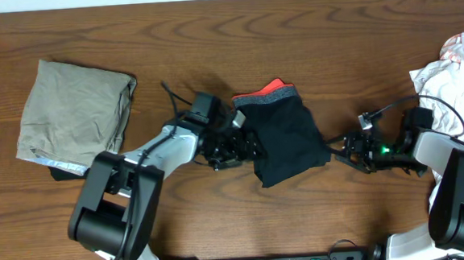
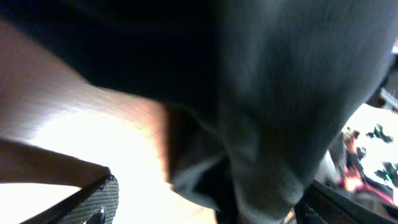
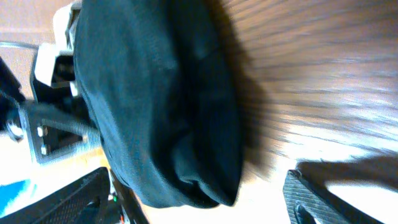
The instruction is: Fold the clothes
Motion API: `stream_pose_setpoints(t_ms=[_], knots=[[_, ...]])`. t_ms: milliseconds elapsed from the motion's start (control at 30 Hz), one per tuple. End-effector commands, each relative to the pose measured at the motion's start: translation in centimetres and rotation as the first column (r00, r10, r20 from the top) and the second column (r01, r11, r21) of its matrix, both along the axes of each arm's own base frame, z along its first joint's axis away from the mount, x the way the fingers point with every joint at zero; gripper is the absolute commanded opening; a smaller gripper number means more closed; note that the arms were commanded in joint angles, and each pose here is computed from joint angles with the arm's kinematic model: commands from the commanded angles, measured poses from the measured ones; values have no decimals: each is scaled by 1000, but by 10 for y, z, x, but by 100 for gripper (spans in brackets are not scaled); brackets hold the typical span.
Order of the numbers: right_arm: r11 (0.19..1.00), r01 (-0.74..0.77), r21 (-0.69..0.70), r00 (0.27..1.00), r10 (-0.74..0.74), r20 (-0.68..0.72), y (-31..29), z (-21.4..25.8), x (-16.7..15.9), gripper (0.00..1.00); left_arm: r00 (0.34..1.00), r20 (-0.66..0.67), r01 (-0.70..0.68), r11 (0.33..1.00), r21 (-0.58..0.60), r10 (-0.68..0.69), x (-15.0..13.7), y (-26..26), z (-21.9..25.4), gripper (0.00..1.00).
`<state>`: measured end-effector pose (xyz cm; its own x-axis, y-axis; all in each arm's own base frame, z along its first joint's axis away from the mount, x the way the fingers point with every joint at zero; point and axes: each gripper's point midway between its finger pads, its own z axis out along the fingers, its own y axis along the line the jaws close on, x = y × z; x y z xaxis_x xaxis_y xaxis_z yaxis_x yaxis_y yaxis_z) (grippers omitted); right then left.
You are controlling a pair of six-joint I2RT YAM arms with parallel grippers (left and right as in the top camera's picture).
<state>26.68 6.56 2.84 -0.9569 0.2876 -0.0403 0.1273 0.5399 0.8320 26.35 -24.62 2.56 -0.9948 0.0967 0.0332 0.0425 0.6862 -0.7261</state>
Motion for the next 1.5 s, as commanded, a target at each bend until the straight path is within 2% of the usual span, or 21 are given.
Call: stream_pose_setpoints(t_ms=[0,200,333,433,833,933,1067,1167,1233,1267,1367,1433,1467], knots=[[998,-67,20,997,66,36,16,1,-3,89,990,128,-75,993,91,63,33,25,-2,89],[990,-138,-1,987,137,84,36,1,1,90,935,343,-102,995,10,92,79,26,23,96],[992,-126,-13,988,127,94,40,1,10,93,886,456,-81,996,-31,86,98,20,37,100],[992,-122,-10,988,122,95,43,2,14,95,852,514,-77,995,-61,97,109,15,47,98],[981,-193,-13,978,193,75,63,0,2,98,725,678,-19,988,-152,118,131,-7,85,98],[980,-191,-48,981,193,37,60,-7,-3,98,700,708,5,991,-131,90,129,-14,85,98],[979,-184,-84,983,184,-9,56,-14,-8,95,706,706,27,994,-106,56,122,-24,76,98],[979,-184,-85,983,183,-15,55,-15,-9,88,715,698,49,994,-92,29,117,-31,66,98],[979,-184,-85,983,183,-15,55,-15,-9,78,723,691,55,995,-89,21,114,-33,62,98],[979,-184,-85,983,183,-15,55,-15,-9,71,724,690,57,995,-88,20,114,-33,61,98],[981,-176,-82,984,174,-26,55,-15,-9,40,715,698,69,992,-103,23,114,-36,65,98],[981,-175,-81,984,174,-27,55,-15,-9,31,702,712,102,985,-137,26,113,-41,73,98],[981,-174,-81,985,173,-28,55,-15,-9,31,703,710,110,982,-155,33,112,-44,77,98]])
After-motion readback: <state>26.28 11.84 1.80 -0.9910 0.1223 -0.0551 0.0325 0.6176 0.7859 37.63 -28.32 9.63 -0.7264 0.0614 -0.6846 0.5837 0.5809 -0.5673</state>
